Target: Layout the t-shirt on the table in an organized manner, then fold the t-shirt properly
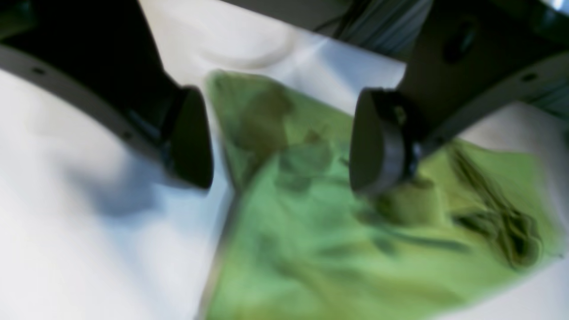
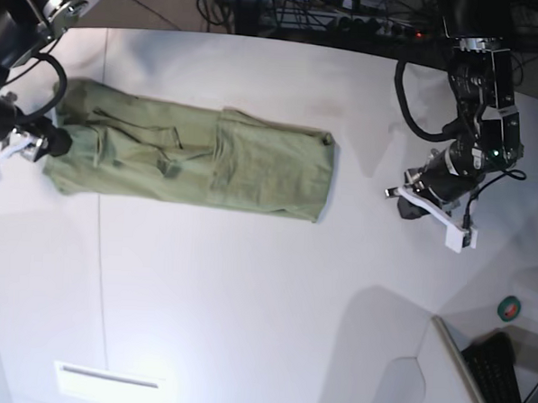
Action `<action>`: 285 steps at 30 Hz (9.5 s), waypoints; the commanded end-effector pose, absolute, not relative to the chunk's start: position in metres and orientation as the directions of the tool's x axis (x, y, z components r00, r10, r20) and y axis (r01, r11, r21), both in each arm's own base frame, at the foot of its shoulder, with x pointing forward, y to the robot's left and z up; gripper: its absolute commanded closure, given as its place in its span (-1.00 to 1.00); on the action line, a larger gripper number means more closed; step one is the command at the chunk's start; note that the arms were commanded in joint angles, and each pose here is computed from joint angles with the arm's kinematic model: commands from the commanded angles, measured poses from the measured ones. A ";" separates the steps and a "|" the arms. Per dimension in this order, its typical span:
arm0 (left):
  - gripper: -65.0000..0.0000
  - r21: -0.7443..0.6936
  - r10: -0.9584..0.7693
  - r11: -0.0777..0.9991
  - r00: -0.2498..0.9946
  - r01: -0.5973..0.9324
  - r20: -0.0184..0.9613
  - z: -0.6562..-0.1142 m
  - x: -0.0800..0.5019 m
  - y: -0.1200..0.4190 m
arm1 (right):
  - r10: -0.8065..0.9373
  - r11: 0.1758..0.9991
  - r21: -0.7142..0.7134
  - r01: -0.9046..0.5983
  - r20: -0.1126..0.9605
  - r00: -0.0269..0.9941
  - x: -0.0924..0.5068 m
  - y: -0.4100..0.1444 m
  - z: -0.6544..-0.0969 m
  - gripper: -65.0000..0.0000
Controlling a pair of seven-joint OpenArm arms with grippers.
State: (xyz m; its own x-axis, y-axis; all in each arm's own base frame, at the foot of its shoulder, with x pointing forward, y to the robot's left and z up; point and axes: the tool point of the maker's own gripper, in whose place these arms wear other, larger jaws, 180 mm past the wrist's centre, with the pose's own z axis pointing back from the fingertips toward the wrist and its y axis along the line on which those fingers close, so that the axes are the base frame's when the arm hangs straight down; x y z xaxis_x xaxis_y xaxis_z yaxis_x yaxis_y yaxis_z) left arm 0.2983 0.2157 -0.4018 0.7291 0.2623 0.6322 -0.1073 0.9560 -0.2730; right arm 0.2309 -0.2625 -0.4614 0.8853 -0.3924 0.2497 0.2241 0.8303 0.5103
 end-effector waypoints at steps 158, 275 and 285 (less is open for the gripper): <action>1.00 -0.257 -0.027 0.935 0.774 0.243 0.633 -0.473 0.291 0.057 | -0.325 0.831 0.537 0.146 0.255 0.911 0.264 -0.249 -0.466 1.00; 1.00 -0.210 0.028 0.968 0.776 0.136 0.630 -0.454 0.327 0.112 | 0.057 0.841 0.488 -0.234 0.350 0.935 0.304 0.075 -0.419 1.00; 1.00 -0.123 -0.053 0.978 0.768 0.170 0.638 -0.447 0.294 0.143 | 0.062 0.840 0.490 -0.235 0.343 0.937 0.301 0.076 -0.421 1.00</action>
